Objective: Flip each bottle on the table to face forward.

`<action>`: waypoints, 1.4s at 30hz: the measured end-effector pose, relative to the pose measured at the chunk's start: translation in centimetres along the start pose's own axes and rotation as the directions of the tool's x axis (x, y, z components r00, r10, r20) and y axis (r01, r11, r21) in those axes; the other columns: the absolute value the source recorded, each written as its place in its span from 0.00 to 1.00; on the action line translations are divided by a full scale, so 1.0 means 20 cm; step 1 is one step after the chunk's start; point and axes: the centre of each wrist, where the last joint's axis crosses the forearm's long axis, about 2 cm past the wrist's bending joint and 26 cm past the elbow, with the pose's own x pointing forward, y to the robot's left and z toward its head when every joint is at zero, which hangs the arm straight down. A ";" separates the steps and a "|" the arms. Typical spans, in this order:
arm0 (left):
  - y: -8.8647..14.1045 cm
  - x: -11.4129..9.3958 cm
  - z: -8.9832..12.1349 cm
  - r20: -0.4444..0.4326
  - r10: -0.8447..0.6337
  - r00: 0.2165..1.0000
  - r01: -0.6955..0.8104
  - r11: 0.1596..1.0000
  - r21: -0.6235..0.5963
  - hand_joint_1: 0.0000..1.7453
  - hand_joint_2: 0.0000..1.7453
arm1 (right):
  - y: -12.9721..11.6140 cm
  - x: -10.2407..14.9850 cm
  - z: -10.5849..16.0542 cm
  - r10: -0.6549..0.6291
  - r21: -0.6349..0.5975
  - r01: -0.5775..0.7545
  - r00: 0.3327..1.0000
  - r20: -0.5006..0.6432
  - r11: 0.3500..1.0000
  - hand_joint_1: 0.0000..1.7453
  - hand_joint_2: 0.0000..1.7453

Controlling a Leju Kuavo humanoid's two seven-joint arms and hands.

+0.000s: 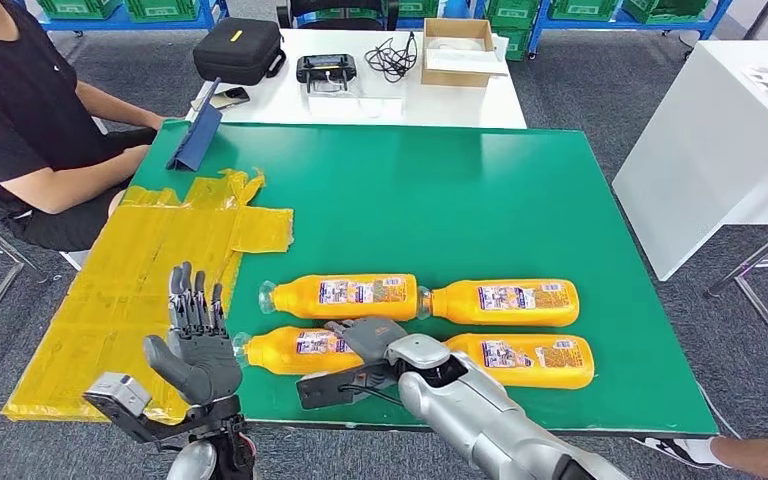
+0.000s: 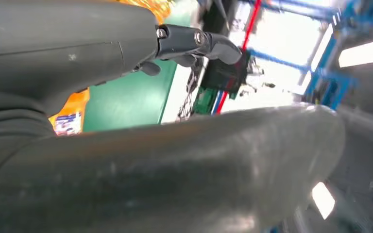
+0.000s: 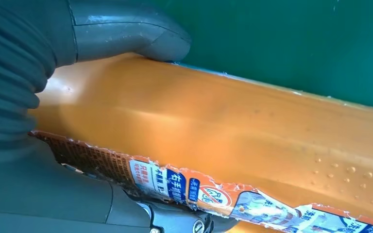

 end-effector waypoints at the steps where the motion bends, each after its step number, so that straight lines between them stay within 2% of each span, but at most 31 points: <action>1: 0.00 0.00 -0.01 0.003 0.003 1.000 -0.003 1.000 0.023 0.00 0.00 | 0.00 0.01 0.00 0.002 -0.001 -0.002 1.000 -0.005 1.000 1.00 1.00; 7: 0.02 0.04 -0.06 0.024 -0.115 0.993 0.106 0.963 0.246 0.00 0.00 | 0.03 0.02 0.00 -0.038 -0.036 0.038 0.999 -0.019 0.999 1.00 1.00; 10: 0.04 0.08 -0.08 0.039 -0.176 0.984 0.153 0.930 0.335 0.00 0.00 | 0.05 -0.01 0.00 -0.221 -0.098 0.225 0.974 0.058 0.969 1.00 1.00; 12: 0.05 0.10 -0.09 0.049 -0.200 0.979 0.168 0.915 0.368 0.00 0.50 | 0.06 -0.05 0.01 -0.390 -0.150 0.415 0.905 0.172 0.897 1.00 1.00; 14: 0.05 0.12 -0.10 0.066 -0.204 0.977 0.167 0.916 0.365 0.00 1.00 | 0.09 -0.06 0.02 -0.525 -0.177 0.591 0.792 0.311 0.787 1.00 1.00; 16: 0.05 0.12 -0.10 0.089 -0.183 0.979 0.149 0.943 0.297 0.00 1.00 | 0.14 -0.07 0.04 -0.606 -0.180 0.717 0.674 0.423 0.673 1.00 1.00; 18: 0.05 0.10 -0.08 0.088 -0.132 0.987 0.114 0.977 0.182 0.00 1.00 | 0.19 -0.05 0.07 -0.641 -0.179 0.787 0.593 0.487 0.591 1.00 1.00; 20: 0.06 0.05 -0.05 0.055 -0.086 0.995 0.080 0.992 0.101 0.00 1.00 | 0.22 -0.02 0.11 -0.651 -0.182 0.828 0.535 0.538 0.531 1.00 1.00; 23: 0.09 0.00 -0.01 0.007 -0.072 0.997 0.072 0.996 0.054 0.00 1.00 | 0.27 0.02 0.16 -0.643 -0.191 0.865 0.478 0.598 0.465 1.00 1.00; 32: 0.11 -0.05 0.05 -0.052 -0.087 0.995 0.089 0.996 0.032 0.00 1.00 | 0.31 0.07 0.23 -0.622 -0.198 0.897 0.420 0.661 0.395 1.00 1.00; 42: 0.12 -0.07 0.07 -0.075 -0.092 0.993 0.095 0.995 0.032 0.00 1.00 | 0.31 0.07 0.26 -0.614 -0.203 0.904 0.408 0.676 0.376 1.00 1.00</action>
